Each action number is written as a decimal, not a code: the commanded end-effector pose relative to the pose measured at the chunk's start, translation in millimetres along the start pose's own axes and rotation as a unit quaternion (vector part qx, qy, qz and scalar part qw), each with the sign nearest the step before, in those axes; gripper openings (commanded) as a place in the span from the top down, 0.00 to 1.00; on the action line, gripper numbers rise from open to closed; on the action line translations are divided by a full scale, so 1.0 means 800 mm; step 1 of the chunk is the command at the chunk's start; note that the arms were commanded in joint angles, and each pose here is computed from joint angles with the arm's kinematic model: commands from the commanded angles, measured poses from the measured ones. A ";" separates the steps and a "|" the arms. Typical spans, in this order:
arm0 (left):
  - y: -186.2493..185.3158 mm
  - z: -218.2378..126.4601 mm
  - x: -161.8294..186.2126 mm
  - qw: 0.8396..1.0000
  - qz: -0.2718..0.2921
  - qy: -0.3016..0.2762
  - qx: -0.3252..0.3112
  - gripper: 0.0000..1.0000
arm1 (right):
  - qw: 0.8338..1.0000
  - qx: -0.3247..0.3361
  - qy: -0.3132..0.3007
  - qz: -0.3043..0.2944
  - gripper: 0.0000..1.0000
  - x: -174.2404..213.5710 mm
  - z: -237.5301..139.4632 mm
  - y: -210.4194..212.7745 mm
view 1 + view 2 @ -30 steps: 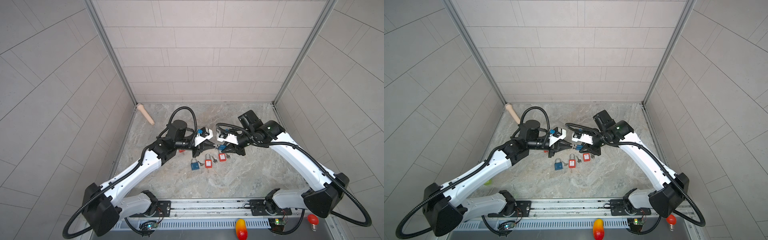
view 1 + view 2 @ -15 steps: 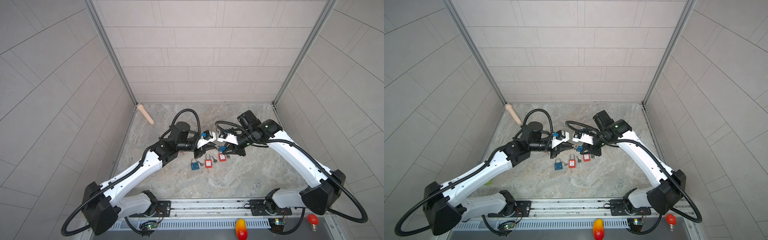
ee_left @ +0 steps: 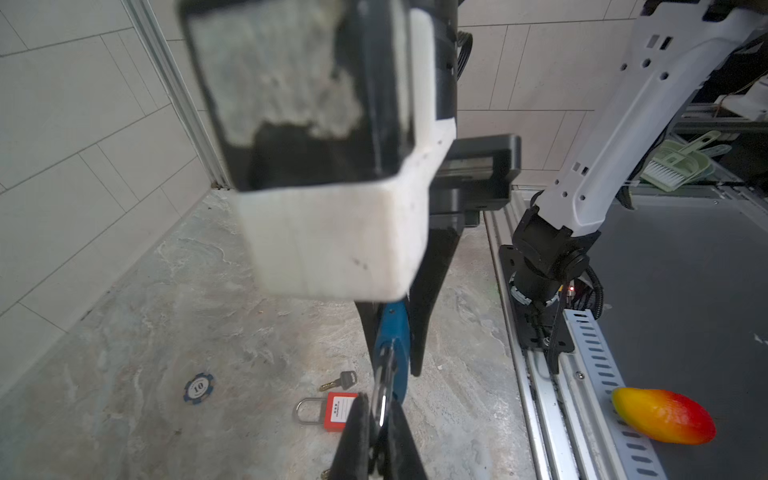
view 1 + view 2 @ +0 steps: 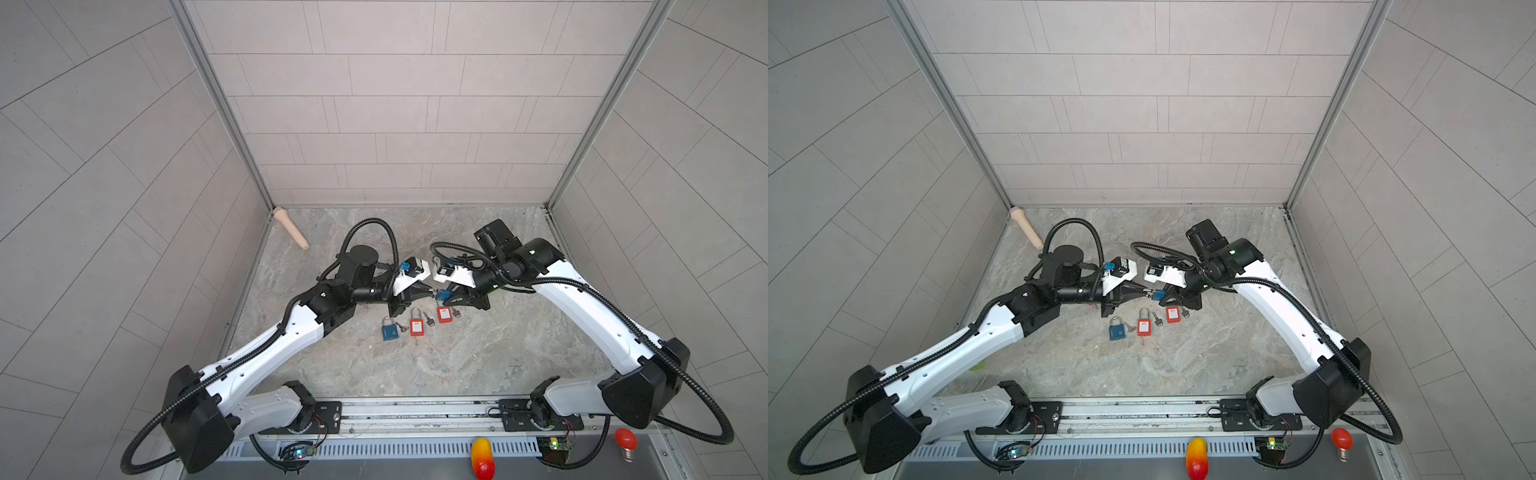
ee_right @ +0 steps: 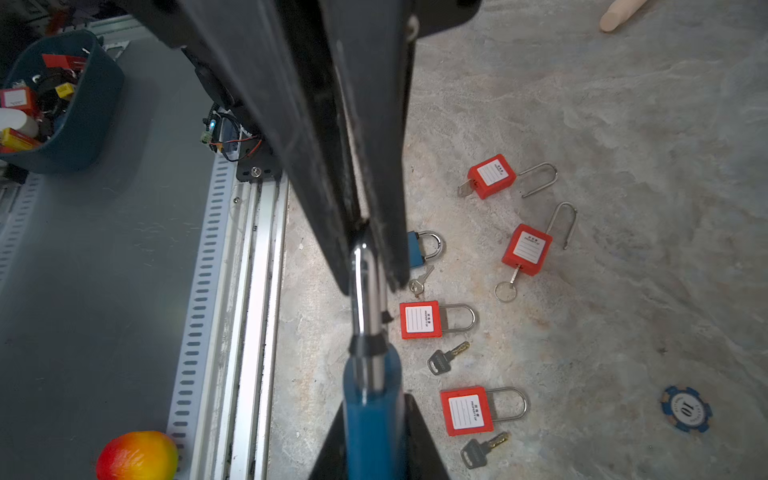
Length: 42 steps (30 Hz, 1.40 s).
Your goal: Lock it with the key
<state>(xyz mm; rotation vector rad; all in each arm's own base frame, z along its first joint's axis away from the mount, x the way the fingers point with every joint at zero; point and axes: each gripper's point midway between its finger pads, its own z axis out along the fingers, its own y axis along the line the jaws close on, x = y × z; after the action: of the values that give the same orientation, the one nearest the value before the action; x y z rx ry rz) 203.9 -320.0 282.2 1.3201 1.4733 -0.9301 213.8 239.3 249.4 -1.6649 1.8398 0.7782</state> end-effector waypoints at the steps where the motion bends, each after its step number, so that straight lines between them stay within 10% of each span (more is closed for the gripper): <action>1: -0.037 0.015 -0.009 0.996 -0.010 -0.034 0.077 1.00 | 0.992 0.036 -0.085 -0.085 1.00 -0.058 -0.002 -0.015; 27: -0.037 0.031 0.036 0.998 -0.007 -0.048 0.047 1.00 | 0.992 -0.003 -0.110 -0.054 1.00 -0.084 0.003 -0.017; 33: -0.010 -0.004 0.001 0.995 -0.029 -0.087 0.034 1.00 | 0.997 0.052 -0.047 -0.038 0.69 -0.037 -0.014 -0.009; 42: -0.013 -0.015 -0.021 0.994 -0.024 -0.086 0.056 1.00 | 0.995 0.090 -0.042 -0.017 0.65 -0.002 -0.034 0.014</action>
<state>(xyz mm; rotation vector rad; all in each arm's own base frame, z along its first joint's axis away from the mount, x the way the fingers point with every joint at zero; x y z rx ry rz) 200.8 -315.2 272.7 1.2343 1.4346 -1.1149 202.3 221.2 271.6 -1.5357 1.7552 0.6249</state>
